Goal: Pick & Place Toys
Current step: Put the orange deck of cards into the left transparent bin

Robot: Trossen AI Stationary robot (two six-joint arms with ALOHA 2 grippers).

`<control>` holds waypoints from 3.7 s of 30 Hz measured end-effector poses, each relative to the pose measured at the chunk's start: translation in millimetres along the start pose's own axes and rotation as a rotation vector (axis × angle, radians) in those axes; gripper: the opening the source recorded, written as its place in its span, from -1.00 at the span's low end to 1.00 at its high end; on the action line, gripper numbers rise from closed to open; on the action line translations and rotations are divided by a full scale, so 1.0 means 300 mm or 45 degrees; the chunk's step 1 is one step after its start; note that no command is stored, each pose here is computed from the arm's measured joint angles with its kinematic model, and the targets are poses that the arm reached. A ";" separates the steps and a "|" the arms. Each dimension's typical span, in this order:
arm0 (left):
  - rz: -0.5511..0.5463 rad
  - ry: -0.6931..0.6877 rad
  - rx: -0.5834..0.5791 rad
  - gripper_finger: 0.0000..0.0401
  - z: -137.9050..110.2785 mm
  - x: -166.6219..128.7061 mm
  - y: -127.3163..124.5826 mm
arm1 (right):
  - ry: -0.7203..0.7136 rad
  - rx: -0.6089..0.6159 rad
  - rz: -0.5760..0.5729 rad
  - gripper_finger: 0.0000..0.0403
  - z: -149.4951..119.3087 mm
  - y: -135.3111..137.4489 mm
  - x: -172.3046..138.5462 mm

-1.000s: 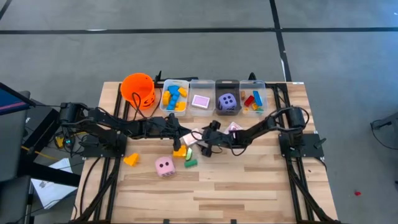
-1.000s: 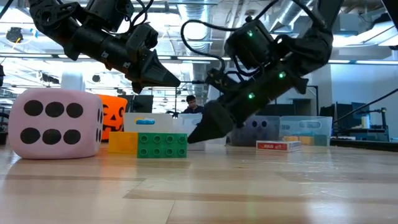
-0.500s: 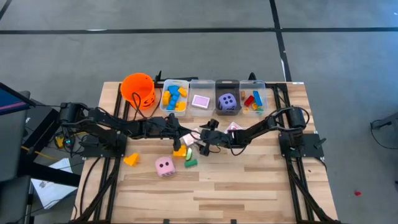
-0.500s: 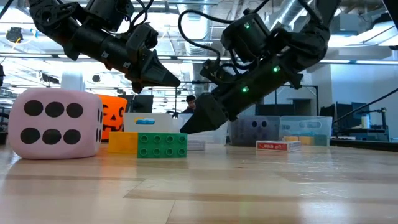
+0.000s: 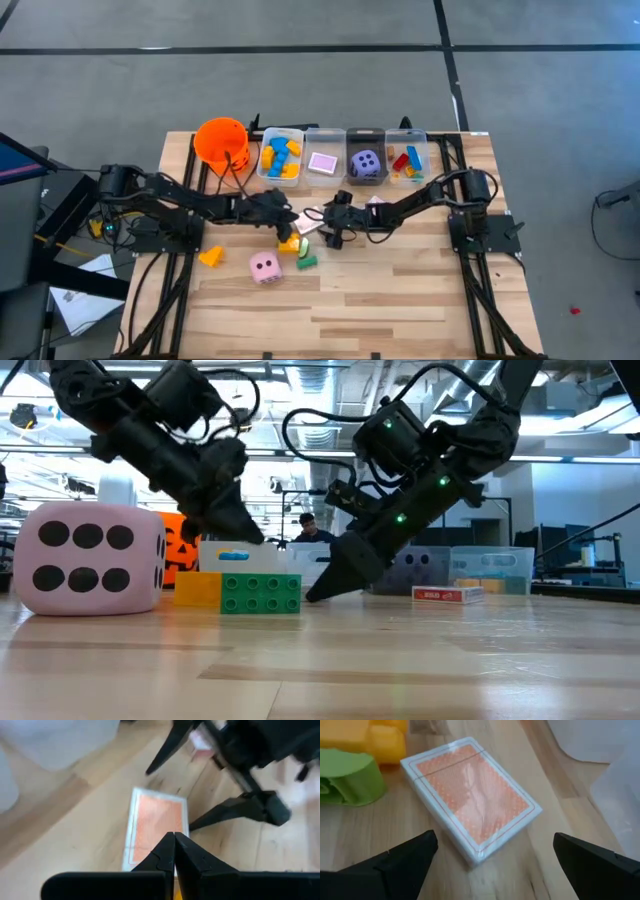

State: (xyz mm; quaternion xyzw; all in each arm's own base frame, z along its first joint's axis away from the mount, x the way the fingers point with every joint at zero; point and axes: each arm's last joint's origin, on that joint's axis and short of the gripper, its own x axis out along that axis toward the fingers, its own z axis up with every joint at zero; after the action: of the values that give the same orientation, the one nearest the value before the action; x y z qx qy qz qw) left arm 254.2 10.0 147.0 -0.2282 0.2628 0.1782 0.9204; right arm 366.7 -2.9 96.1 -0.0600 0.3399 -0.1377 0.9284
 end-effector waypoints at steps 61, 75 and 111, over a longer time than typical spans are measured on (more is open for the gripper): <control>0.147 0.202 0.108 -1.00 0.038 0.085 -0.024 | -0.014 0.050 0.130 0.99 0.000 -0.012 0.009; 0.132 0.174 0.102 -1.00 0.045 0.087 -0.028 | -0.012 0.144 0.274 0.99 0.002 -0.010 0.011; 0.118 0.144 0.096 -1.00 0.051 0.088 -0.033 | -0.049 0.324 0.145 0.99 0.077 -0.012 0.015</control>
State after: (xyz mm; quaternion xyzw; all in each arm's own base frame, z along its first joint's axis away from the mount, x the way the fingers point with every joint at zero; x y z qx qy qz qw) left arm 286.0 15.3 146.8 -0.1905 0.3313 0.1975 0.9027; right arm 384.2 -7.1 111.8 0.0750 0.3046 -0.1257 0.9412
